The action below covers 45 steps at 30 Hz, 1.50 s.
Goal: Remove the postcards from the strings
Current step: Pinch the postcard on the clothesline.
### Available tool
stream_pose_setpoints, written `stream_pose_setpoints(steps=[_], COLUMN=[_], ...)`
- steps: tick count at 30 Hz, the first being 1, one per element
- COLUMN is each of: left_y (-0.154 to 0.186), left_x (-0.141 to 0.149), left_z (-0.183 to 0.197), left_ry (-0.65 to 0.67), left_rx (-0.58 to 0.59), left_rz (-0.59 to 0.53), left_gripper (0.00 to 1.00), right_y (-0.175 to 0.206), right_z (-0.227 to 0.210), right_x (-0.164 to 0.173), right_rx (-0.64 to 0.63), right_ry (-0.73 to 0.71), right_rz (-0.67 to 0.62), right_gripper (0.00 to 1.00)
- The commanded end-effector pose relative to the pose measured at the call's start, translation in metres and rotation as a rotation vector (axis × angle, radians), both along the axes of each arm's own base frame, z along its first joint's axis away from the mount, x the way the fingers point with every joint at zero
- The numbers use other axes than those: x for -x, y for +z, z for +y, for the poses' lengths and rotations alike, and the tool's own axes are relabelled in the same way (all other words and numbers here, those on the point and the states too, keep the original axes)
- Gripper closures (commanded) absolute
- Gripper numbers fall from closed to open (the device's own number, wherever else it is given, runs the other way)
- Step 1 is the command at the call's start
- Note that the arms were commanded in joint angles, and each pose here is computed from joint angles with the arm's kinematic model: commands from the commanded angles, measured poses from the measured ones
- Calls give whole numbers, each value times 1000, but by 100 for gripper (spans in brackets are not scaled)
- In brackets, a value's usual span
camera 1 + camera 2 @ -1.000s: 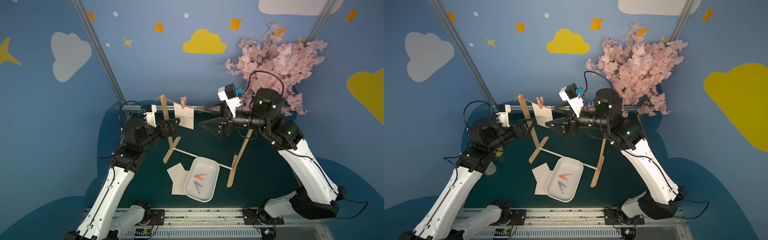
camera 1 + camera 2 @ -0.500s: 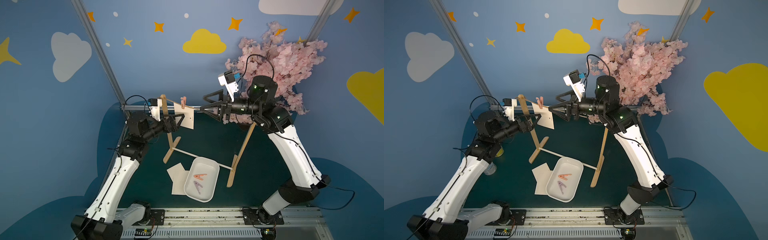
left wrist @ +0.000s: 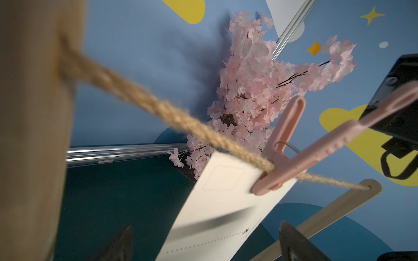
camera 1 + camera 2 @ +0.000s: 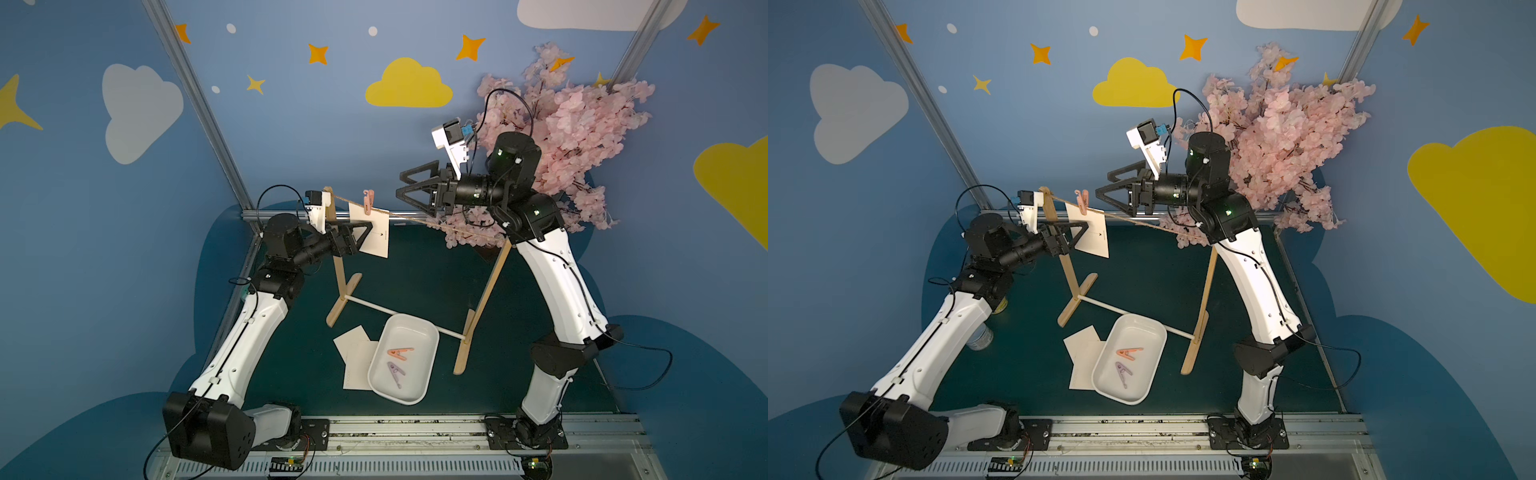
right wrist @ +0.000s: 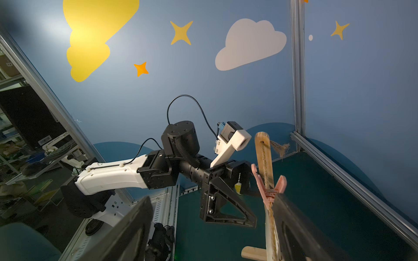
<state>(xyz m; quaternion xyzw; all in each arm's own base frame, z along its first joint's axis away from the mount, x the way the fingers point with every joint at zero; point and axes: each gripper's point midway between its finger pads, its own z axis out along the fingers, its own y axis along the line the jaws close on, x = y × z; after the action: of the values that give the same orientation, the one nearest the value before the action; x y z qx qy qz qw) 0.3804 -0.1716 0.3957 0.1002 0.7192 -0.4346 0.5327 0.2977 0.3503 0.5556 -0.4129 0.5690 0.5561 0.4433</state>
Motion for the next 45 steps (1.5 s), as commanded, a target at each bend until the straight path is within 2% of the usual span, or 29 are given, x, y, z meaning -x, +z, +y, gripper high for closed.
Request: stream_pose_setpoints(steps=[1,9,16,23,30,38,45], left_y=[27,11,-9,-11,-10,-14,-16], left_x=[8,18,30,35,35,36,39], left_z=[-8,-13,-11,-10,-13,-14,-15], left_ry=[-78,-133,-128,-133,-149,-164,-178], left_rx=[29,36,38,52,57,51,45], left_rz=[-113,-95,-70,-93,-105,-100,-94], left_gripper=[1,2,2,3,7,21,39], right_y=[11,3,4,3,2,-1,-3], right_z=[-2,1,7,17,29,41,46], right_x=[3,0,0,-3,-7,-13,-17], right_rx=[-34,-19,-34,-48,-62,-78,-76], right_ry=[47,52,79,90,107,113,90], right_rz=[-16,-25,-21,-26,-28,-35,-48], right_gripper=[16,17,18,18,18,19,18])
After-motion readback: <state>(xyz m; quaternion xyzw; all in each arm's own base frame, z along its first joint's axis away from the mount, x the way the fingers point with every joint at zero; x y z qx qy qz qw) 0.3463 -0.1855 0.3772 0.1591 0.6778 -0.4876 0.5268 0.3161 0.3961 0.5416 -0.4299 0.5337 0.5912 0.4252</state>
